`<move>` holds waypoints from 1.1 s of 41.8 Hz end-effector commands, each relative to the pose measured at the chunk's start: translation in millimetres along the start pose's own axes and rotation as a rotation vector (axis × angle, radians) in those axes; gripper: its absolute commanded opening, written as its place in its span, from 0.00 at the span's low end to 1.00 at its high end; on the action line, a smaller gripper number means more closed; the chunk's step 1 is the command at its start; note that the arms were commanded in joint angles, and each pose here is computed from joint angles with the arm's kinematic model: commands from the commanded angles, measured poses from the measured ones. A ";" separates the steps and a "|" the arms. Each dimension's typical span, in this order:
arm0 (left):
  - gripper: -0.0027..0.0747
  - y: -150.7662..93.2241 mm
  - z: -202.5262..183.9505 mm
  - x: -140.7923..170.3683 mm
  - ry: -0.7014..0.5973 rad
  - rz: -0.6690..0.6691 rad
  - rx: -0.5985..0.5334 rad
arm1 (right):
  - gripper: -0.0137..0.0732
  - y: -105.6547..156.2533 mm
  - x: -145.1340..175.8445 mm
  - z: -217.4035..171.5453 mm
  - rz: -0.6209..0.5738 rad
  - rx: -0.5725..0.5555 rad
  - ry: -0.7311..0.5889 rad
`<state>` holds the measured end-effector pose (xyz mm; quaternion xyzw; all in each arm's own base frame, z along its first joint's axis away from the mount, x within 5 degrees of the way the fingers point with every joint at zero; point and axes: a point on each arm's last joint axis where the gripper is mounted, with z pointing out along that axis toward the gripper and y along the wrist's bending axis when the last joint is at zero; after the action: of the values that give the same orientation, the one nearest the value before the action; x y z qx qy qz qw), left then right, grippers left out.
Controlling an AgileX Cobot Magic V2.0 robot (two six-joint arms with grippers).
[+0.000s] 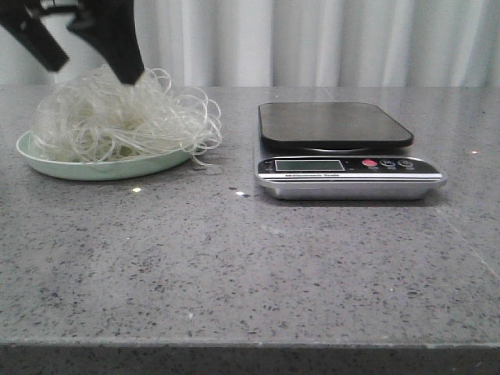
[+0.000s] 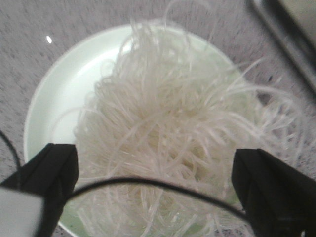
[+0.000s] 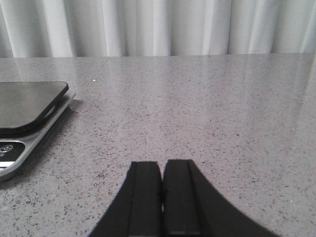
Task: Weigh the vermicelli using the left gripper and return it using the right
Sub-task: 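Lower the left gripper into the vermicelli and close on it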
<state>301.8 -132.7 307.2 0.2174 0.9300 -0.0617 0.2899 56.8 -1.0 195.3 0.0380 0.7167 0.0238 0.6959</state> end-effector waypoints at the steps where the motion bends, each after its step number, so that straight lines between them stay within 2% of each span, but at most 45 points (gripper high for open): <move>1: 0.91 -3.6 -4.9 -10.7 -0.054 -0.006 0.012 | 0.33 0.4 -10.1 -2.1 -0.012 0.000 -0.097; 13: 0.90 -3.8 25.2 -0.8 0.095 -0.007 0.019 | 0.33 0.4 -10.1 -2.1 -0.012 0.000 -0.097; 17: 0.83 -3.8 24.2 -1.1 0.094 -0.007 0.019 | 0.33 0.4 -10.1 -2.1 -0.012 0.000 -0.097; 22: 0.61 -3.8 24.2 -1.1 0.094 -0.007 0.019 | 0.33 0.4 -10.1 -2.1 -0.012 0.000 -0.097; 27: 0.28 -3.7 24.1 -0.2 0.104 -0.005 0.018 | 0.33 0.4 -10.1 -2.1 -0.012 0.000 -0.097; 29: 0.19 -3.5 23.3 -1.2 0.102 -0.003 0.016 | 0.33 0.4 -10.1 -2.1 -0.012 0.000 -0.097; 32: 0.24 -2.9 21.1 -4.0 0.092 0.003 0.010 | 0.33 0.4 -10.1 -2.1 -0.012 0.000 -0.097; 39: 0.21 -0.9 9.4 -16.6 0.050 0.019 -0.009 | 0.33 0.4 -10.1 -2.1 -0.012 0.000 -0.097; 46: 0.21 -0.4 -20.3 -41.0 0.005 0.020 -0.011 | 0.33 0.4 -10.1 -2.1 -0.012 0.000 -0.097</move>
<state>324.9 -141.7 303.2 0.2286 0.9456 -0.0401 0.2279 56.8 -1.0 195.1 0.0381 0.7174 0.0237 0.6952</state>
